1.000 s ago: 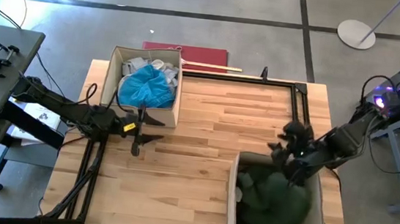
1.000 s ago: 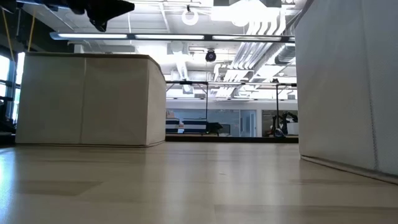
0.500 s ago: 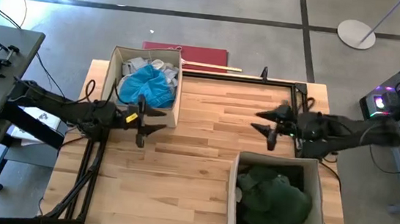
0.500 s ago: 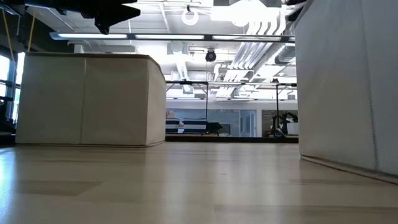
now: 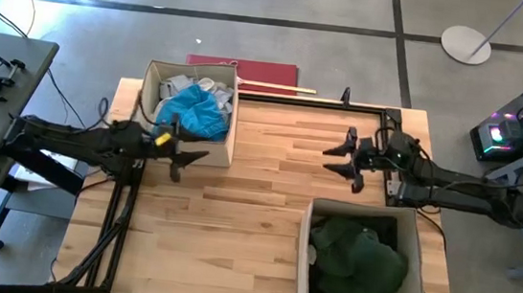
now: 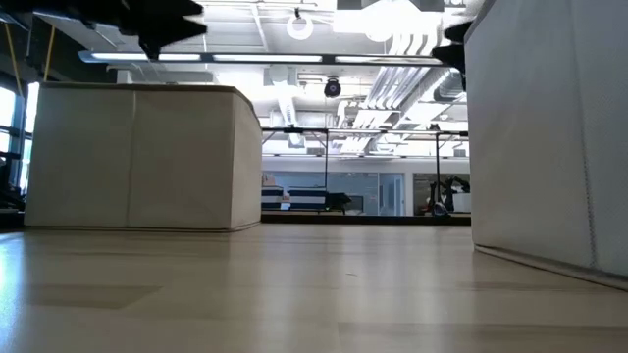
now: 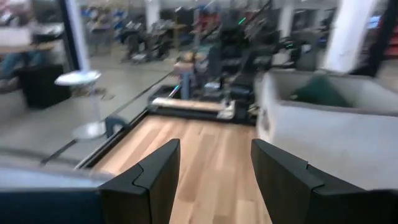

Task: Sort clothes
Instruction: Return to Home Position

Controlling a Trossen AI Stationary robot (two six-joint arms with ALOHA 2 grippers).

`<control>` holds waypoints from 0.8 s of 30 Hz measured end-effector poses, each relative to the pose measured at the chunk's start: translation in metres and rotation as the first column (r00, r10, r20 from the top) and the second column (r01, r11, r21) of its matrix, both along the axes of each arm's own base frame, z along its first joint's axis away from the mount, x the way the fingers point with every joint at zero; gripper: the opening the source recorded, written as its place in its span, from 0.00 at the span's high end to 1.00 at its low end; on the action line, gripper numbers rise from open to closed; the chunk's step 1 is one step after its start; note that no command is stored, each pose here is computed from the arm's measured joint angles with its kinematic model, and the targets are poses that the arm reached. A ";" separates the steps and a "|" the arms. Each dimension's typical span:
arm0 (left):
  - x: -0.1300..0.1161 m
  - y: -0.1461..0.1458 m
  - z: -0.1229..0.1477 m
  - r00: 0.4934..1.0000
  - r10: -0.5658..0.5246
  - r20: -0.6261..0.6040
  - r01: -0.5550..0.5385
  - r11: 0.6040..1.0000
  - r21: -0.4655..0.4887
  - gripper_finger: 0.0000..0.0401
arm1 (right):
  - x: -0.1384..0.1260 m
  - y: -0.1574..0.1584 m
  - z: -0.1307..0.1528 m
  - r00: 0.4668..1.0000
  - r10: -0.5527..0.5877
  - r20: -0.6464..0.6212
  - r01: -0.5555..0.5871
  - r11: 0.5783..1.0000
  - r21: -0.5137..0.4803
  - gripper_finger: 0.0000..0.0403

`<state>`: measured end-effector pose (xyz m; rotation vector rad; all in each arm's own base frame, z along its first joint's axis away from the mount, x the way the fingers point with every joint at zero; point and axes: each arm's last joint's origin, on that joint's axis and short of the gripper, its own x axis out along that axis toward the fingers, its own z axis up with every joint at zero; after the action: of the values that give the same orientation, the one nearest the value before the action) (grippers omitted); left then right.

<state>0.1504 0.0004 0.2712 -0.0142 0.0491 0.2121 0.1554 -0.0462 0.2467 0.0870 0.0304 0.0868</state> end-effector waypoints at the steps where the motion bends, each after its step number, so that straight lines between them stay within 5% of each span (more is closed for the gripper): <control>1: -0.004 0.000 0.002 1.000 -0.025 0.014 0.024 1.000 0.011 0.53 | -0.003 0.001 -0.004 1.000 0.026 0.010 -0.026 1.000 -0.002 0.57; 8: -0.026 -0.009 0.011 0.972 -0.197 0.130 0.200 0.980 -0.013 0.53 | -0.028 0.013 -0.036 0.979 0.082 0.185 -0.079 0.997 -0.026 0.57; 16: -0.026 -0.027 -0.042 0.939 -0.261 0.224 0.278 0.960 -0.046 0.63 | -0.042 0.018 -0.053 0.965 0.064 0.254 -0.067 0.998 0.002 0.57; 20: -0.026 -0.034 -0.069 0.975 -0.180 0.130 0.189 0.980 -0.061 0.70 | -0.043 0.018 -0.051 0.963 0.063 0.264 -0.065 0.998 0.001 0.57; 24: -0.024 -0.035 -0.086 0.974 -0.221 0.050 0.221 0.975 -0.001 0.79 | -0.042 0.017 -0.052 0.965 0.018 0.262 -0.022 1.000 0.014 0.57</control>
<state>0.1265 -0.0347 0.1850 -0.0199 0.0018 -0.0111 0.1132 -0.0296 0.1948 0.0916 -0.2340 0.1185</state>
